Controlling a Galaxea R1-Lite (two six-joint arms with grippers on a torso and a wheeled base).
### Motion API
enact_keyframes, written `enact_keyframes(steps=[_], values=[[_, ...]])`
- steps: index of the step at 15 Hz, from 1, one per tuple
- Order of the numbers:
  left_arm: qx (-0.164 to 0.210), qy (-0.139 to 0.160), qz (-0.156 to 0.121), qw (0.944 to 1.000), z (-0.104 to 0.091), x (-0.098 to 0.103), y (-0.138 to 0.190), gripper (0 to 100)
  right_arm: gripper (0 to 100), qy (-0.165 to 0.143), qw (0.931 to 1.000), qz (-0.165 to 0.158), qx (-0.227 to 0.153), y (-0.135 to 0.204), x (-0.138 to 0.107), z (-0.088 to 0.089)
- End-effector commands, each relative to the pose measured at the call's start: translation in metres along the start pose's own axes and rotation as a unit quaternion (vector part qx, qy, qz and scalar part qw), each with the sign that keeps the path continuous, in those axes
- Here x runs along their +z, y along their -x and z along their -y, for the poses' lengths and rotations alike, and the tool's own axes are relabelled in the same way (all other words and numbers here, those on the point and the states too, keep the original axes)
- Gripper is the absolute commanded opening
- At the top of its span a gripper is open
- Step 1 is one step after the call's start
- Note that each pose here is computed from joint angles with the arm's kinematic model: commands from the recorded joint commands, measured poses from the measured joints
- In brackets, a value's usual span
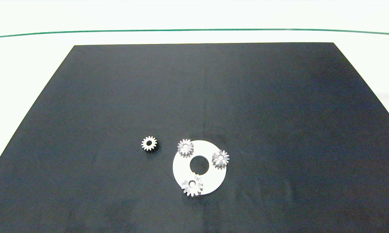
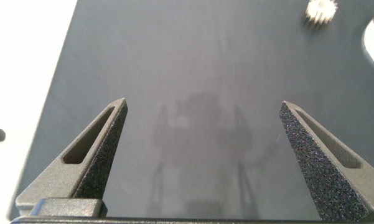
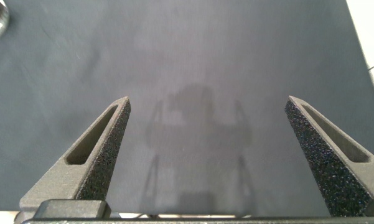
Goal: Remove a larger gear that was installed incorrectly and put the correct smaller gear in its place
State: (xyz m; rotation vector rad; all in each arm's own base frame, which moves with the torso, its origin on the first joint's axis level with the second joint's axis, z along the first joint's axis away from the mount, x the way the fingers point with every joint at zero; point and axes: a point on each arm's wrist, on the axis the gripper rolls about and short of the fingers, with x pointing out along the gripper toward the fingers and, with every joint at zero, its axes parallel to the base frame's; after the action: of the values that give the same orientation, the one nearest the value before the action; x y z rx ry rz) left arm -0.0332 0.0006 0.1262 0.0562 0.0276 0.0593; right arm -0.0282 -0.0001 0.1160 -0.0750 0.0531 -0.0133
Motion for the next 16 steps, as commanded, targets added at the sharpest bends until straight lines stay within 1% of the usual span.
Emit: enact_keyframes(steps=[1,2,3,4,5,6,7,8,9,10,11,12,13,14,15,16], values=[[-0.004,-0.021,-0.136,0.9905,-0.007,0.145,-0.036,100,100,0.077,0.9925,-0.089,0.034,-0.028,0.093,0.006],[-0.007,-0.022,-0.165,0.9861,-0.008,0.174,-0.047,100,100,0.096,0.9877,-0.111,0.052,-0.050,0.116,0.007],[-0.008,-0.023,-0.193,0.9810,-0.008,0.190,-0.053,100,100,0.104,0.9845,-0.120,0.074,-0.072,0.136,0.005],[-0.010,-0.023,-0.209,0.9776,-0.009,0.197,-0.055,100,100,0.108,0.9825,-0.121,0.091,-0.084,0.149,0.003],[-0.012,-0.023,-0.243,0.9698,-0.009,0.206,-0.063,100,100,0.118,0.9750,-0.137,0.130,-0.106,0.173,-0.005],[-0.010,-0.020,-0.246,0.9689,-0.009,0.211,-0.069,100,100,0.127,0.9651,-0.161,0.164,-0.119,0.187,-0.013],[-0.009,-0.020,-0.243,0.9698,-0.009,0.214,-0.069,100,100,0.136,0.9558,-0.179,0.190,-0.127,0.193,-0.021],[-0.009,-0.020,-0.240,0.9704,-0.009,0.217,-0.071,100,100,0.157,0.9329,-0.204,0.252,-0.143,0.201,-0.043],[-0.009,-0.020,-0.240,0.9704,-0.009,0.217,-0.071,100,100,0.164,0.9249,-0.209,0.272,-0.152,0.202,-0.054],[-0.009,-0.020,-0.240,0.9706,-0.009,0.217,-0.070,100,100,0.183,0.9057,-0.216,0.316,-0.169,0.204,-0.082],[-0.008,-0.020,-0.238,0.9711,-0.009,0.217,-0.069,100,100,0.198,0.8887,-0.214,0.354,-0.173,0.206,-0.106],[-0.007,-0.019,-0.235,0.9717,-0.010,0.218,-0.068,100,100,0.204,0.8830,-0.214,0.364,-0.175,0.206,-0.115],[-0.002,-0.019,-0.227,0.9738,-0.010,0.219,-0.064,100,100,0.231,0.8704,-0.222,0.374,-0.187,0.203,-0.147],[0.006,-0.018,-0.224,0.9745,-0.011,0.220,-0.062,100,100,0.248,0.8626,-0.229,0.377,-0.193,0.199,-0.168],[0.015,-0.018,-0.219,0.9754,-0.011,0.220,-0.058,100,100,0.263,0.8572,-0.233,0.377,-0.198,0.195,-0.185],[0.021,-0.020,-0.210,0.9772,-0.012,0.221,-0.053,100,100,0.277,0.8488,-0.238,0.382,-0.200,0.190,-0.202]])
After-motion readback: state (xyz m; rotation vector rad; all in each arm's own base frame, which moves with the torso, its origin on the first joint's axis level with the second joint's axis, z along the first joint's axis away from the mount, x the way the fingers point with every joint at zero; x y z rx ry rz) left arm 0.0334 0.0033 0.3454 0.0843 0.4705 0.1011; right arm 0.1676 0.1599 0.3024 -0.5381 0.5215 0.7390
